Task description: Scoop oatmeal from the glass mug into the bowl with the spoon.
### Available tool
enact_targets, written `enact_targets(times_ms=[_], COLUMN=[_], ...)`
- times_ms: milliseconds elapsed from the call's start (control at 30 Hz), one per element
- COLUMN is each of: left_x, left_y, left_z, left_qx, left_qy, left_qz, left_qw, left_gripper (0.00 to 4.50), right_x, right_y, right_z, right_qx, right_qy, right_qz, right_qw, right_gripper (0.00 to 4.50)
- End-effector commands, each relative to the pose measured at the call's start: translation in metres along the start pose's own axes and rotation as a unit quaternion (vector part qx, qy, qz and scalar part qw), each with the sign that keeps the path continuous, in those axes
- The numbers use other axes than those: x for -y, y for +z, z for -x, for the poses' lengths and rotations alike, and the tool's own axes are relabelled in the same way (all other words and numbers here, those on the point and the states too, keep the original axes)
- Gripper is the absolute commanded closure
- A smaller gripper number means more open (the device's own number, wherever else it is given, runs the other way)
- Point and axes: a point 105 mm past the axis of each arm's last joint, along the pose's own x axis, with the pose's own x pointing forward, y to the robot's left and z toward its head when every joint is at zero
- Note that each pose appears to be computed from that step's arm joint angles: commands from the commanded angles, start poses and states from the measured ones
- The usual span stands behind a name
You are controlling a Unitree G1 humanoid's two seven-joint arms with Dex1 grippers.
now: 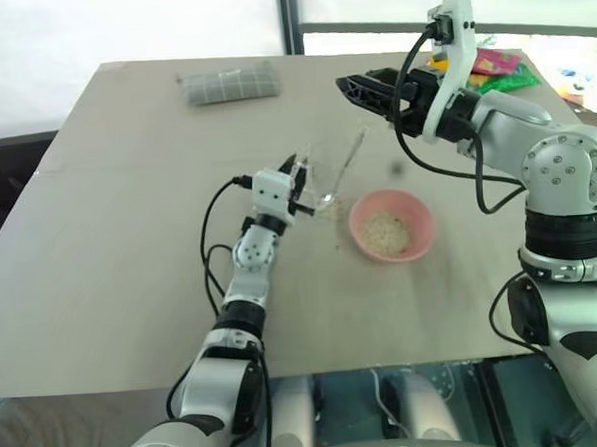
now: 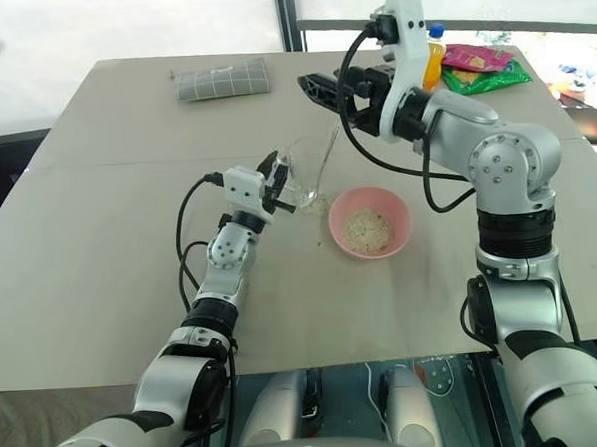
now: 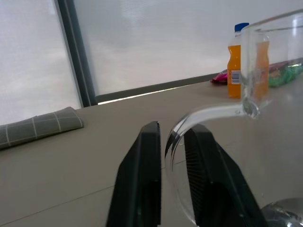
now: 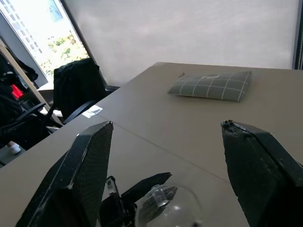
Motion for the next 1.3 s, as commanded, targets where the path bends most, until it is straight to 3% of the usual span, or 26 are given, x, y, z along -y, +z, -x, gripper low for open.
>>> enact_targets(times_ms=[33,433,567,833,900,1000,1133,1233,1300], left_x=[-0.005,-0.006,-0.012,-0.008,-0.011,-0.017,-0.02,-0.024,-0.022], left_y=[0.004,0.008,0.011,0.027,0.032,0.032,0.023,0.01,0.014], left_z=[0.003,0.014,0.024,0.075,0.093,0.128,0.164,0.186,0.191], left_qx=[0.012,0.007,-0.002,-0.037,-0.054,-0.105,-0.177,-0.245,-0.249], left_qy=[0.007,0.0,0.0,-0.037,-0.038,-0.041,-0.043,-0.027,-0.019], left_qz=[-0.006,-0.037,-0.054,-0.07,-0.062,-0.06,-0.058,-0.053,-0.031], left_qw=[1.0,0.999,0.999,0.996,0.996,0.992,0.981,0.968,0.968], left_gripper=[2.78,2.78,2.78,2.78,2.68,1.85,0.04,0.04,0.04], right_x=[-0.002,0.002,0.021,0.084,0.089,0.086,0.078,0.073,0.071], right_y=[0.018,0.015,0.008,-0.029,-0.049,-0.08,-0.125,-0.145,-0.151], right_z=[0.006,0.009,0.024,0.108,0.13,0.16,0.195,0.216,0.222], right_qx=[0.039,0.041,0.05,0.036,0.002,-0.035,-0.104,-0.117,-0.12], right_qy=[0.0,-0.007,-0.047,-0.177,-0.187,-0.17,-0.126,-0.126,-0.126], right_qz=[0.013,0.008,0.047,0.054,0.069,0.088,0.132,0.087,0.074], right_qw=[0.999,0.999,0.996,0.982,0.98,0.981,0.978,0.981,0.982], right_gripper=[0.77,0.77,0.77,0.77,0.25,0.0,0.0,0.0,0.0])
